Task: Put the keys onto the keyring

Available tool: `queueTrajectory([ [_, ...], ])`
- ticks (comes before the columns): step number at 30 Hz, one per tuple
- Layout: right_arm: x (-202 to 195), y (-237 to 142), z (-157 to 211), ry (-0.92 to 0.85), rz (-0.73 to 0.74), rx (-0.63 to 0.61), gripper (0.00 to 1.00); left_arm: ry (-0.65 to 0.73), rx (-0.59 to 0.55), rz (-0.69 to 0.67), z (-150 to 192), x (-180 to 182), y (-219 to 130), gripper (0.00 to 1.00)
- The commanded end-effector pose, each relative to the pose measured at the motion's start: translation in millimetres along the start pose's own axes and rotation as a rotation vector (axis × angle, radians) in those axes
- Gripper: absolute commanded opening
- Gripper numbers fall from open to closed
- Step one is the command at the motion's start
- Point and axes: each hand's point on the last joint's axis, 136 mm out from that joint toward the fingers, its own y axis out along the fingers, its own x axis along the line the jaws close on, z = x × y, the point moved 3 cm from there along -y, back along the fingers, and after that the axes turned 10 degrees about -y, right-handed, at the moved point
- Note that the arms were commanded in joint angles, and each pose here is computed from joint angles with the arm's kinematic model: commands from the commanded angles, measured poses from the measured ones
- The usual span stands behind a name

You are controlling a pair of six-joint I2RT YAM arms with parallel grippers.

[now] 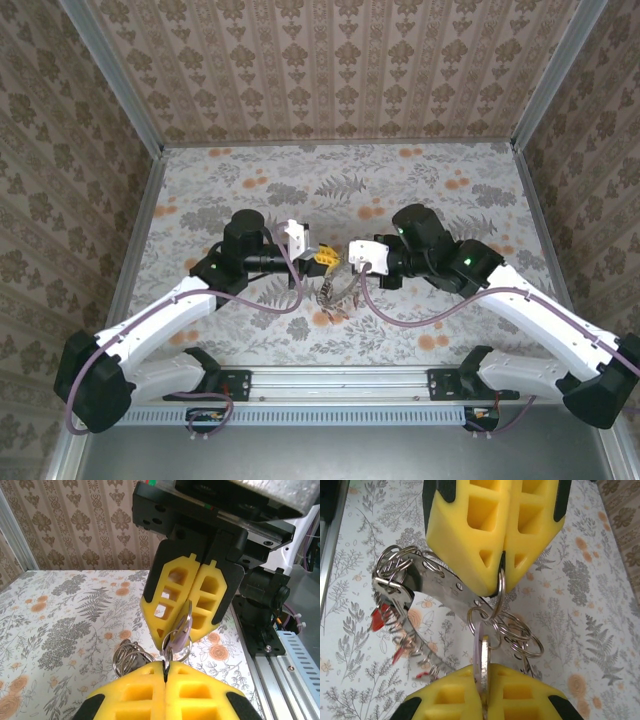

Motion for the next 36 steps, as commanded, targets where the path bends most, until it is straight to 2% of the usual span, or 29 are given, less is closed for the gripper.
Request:
queueTrajectory([
  [1, 6.2, 5.2, -8.5, 0.047, -0.045, -0.086, 0.0, -0.001, -0.023, -0.029, -3.3, 5.3, 1.0, 0.0],
  [6, 5.1, 11.5, -13.8, 0.099, -0.071, -0.157, 0.0, -0.008, -0.045, -0.021, -7.1, 5.4, 2.1, 0.0],
  [15, -8.9, -0.9, -7.3, 0.108, -0.046, -0.159, 0.0, -0.015, 0.017, 0.005, 6.0, 2.2, 4.5, 0.0],
  [22, -8.3, -6.8, -1.1, 0.086, -0.083, -0.107, 0.0, -0.008, 0.046, 0.013, 10.3, -0.1, 3.0, 0.0],
  [31, -7.7, -12.2, 2.9, 0.021, -0.137, -0.013, 0.0, 0.051, 0.219, 0.007, 29.6, -4.7, 1.8, 0.0],
  [36, -10.1, -16.1, -7.5, -0.026, -0.169, 0.005, 0.0, 0.045, 0.18, -0.013, 29.1, 1.2, 7.0, 0.02],
])
